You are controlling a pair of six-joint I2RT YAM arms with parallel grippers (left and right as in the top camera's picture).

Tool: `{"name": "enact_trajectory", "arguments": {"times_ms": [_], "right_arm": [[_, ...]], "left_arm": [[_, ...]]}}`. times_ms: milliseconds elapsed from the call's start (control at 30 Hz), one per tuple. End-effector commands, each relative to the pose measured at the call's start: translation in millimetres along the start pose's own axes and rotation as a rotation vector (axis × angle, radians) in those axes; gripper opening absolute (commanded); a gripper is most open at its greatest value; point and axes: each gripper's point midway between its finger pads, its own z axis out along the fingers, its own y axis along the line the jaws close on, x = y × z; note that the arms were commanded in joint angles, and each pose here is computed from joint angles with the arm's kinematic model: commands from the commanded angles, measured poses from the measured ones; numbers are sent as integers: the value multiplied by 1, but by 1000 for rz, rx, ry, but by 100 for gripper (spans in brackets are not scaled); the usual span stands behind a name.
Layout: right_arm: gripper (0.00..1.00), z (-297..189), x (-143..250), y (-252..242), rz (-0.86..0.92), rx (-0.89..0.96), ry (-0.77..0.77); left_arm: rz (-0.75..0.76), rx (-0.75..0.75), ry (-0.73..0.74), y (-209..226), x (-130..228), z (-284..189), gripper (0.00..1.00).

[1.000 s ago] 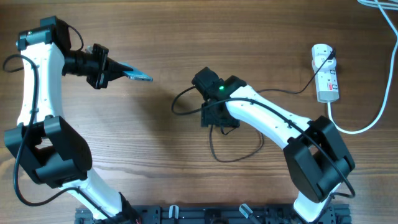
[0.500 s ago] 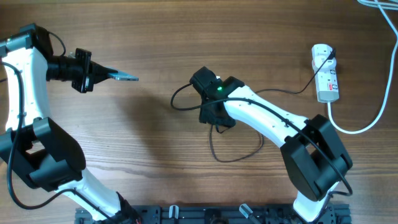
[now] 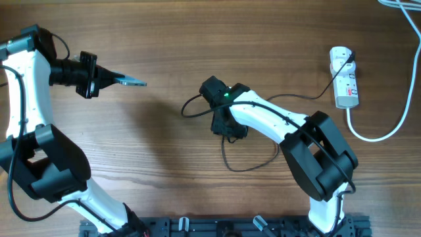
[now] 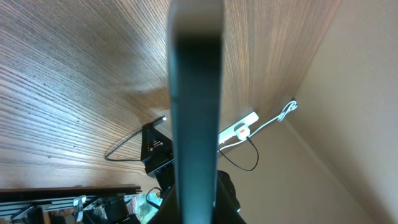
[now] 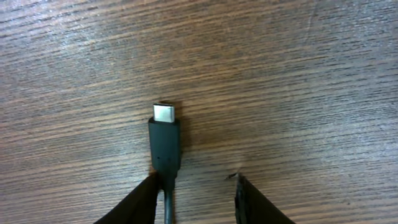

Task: Plug charger to phone and switch on socket
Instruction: 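Lower the right gripper over the cable's connector end, then close the right gripper on the black USB-C connector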

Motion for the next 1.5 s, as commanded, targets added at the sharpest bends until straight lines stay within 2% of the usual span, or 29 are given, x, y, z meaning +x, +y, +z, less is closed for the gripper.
{"name": "enact_trajectory", "arguments": {"times_ms": [0, 167, 300, 667, 867, 933, 1067, 1267, 1467], "right_arm": [[38, 8, 3, -1, 10, 16, 7], [37, 8, 3, 3, 9, -3, 15], [28, 11, 4, 2, 11, -5, 13], [21, 23, 11, 0, 11, -26, 26], [22, 23, 13, -2, 10, -18, 38], [26, 23, 15, -3, 10, -13, 46], [27, 23, 16, -5, 9, -6, 50], [21, 23, 17, -8, 8, 9, 48], [20, 23, 21, -9, 1, 21, 57]], "left_arm": [[18, 22, -7, -5, 7, -7, 4], [18, 22, -7, -5, 7, -7, 4], [17, 22, -7, -5, 7, -7, 4], [18, 22, -7, -5, 7, -7, 4], [18, 22, -7, -5, 7, -7, 4], [18, 22, -7, -5, 7, -7, 4], [17, 22, -7, -5, 7, -7, 4], [17, 22, -7, -5, 7, -7, 4], [17, 22, -7, -5, 7, -7, 4]]}}
